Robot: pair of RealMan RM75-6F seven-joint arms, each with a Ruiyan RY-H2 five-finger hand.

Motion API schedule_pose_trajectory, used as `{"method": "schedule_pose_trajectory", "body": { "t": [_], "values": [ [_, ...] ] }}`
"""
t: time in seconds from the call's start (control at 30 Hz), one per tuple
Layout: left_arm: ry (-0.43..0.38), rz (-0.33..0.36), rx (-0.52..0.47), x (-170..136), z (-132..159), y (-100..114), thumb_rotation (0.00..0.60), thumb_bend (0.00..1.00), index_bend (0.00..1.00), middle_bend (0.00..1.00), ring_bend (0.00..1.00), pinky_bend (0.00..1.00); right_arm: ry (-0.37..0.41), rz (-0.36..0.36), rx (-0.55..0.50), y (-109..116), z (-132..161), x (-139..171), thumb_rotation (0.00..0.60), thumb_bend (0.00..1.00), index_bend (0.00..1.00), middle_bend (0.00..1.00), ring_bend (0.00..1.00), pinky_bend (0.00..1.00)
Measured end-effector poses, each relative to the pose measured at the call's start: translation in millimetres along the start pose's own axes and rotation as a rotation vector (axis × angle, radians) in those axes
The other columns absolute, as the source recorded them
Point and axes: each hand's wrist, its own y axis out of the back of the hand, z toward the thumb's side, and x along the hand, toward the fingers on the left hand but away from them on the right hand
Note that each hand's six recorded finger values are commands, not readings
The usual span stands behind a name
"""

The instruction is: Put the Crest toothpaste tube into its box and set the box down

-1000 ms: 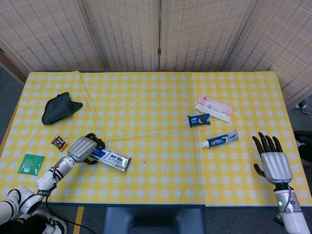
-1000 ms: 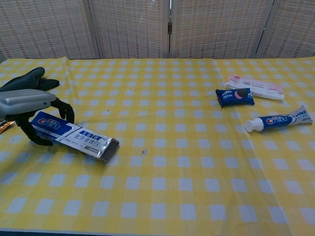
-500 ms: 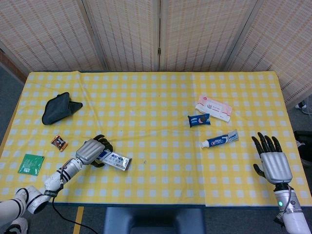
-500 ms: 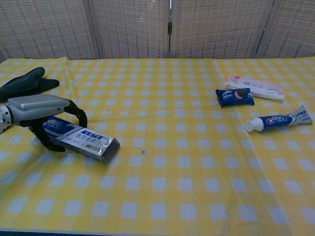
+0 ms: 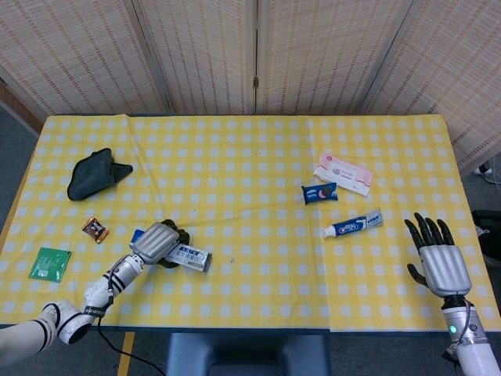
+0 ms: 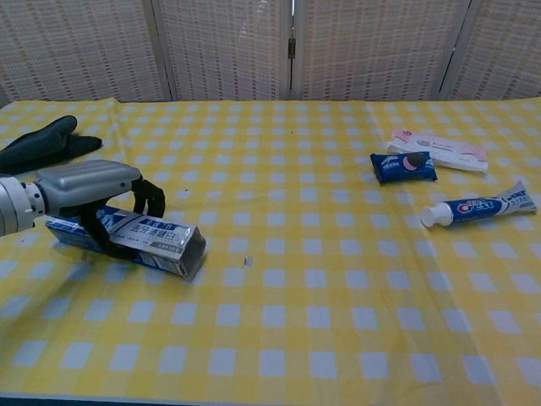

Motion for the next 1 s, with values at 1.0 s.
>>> {"method": "schedule_pose_trajectory", "body": {
  "t": [1.0],
  "values": [
    [0.06,0.111,-0.072,-41,10,38,0.6,0.23,0.69,0.69,0.65,0.47,0.276,0.041,0.156,8,64,-74,0.6,0.34,0.38,0.26,0.3,0.28]
  ]
}}
